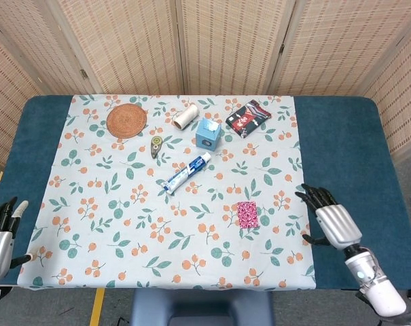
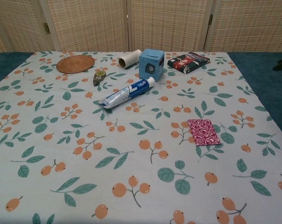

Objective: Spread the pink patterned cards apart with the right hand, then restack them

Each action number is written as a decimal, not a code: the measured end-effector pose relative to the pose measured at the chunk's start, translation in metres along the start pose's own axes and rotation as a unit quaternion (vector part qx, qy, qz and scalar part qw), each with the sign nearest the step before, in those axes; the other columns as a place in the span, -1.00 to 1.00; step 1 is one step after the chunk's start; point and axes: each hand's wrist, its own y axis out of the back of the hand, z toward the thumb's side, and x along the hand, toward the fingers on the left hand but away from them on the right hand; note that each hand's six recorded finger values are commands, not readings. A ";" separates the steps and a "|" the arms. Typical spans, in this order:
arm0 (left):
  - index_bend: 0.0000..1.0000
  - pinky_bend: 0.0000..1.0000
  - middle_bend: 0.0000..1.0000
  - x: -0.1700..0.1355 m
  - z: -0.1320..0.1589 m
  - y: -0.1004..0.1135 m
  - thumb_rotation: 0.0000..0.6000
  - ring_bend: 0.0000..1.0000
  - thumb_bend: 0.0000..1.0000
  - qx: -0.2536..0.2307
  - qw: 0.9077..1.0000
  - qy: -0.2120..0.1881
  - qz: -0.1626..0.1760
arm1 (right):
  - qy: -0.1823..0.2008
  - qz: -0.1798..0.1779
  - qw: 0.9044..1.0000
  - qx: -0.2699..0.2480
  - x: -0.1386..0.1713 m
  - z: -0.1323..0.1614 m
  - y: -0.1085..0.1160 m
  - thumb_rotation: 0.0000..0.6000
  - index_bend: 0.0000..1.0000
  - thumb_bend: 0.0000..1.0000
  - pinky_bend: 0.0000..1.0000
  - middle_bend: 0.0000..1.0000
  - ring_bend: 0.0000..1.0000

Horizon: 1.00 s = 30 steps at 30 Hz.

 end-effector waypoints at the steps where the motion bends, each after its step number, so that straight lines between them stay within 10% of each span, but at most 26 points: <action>1: -0.93 -1.00 -1.00 -0.001 -0.001 0.000 1.00 -0.99 -0.56 0.001 1.000 0.002 0.002 | 0.003 0.010 1.000 -0.002 -0.006 0.004 -0.003 0.92 -0.79 -0.57 -1.00 -1.00 -1.00; 12: -0.91 -1.00 -1.00 -0.003 -0.004 -0.004 1.00 -0.96 -0.56 0.002 1.000 0.006 -0.003 | 0.030 0.060 0.996 -0.057 -0.048 0.038 -0.030 -0.49 -0.51 -0.57 -1.00 -0.99 -1.00; 30: -0.89 -1.00 -1.00 -0.004 -0.004 -0.009 1.00 -0.94 -0.56 -0.007 1.000 0.001 -0.008 | 0.021 0.094 0.995 -0.002 -0.083 0.045 -0.065 -0.54 -0.50 -0.57 -1.00 -0.96 -1.00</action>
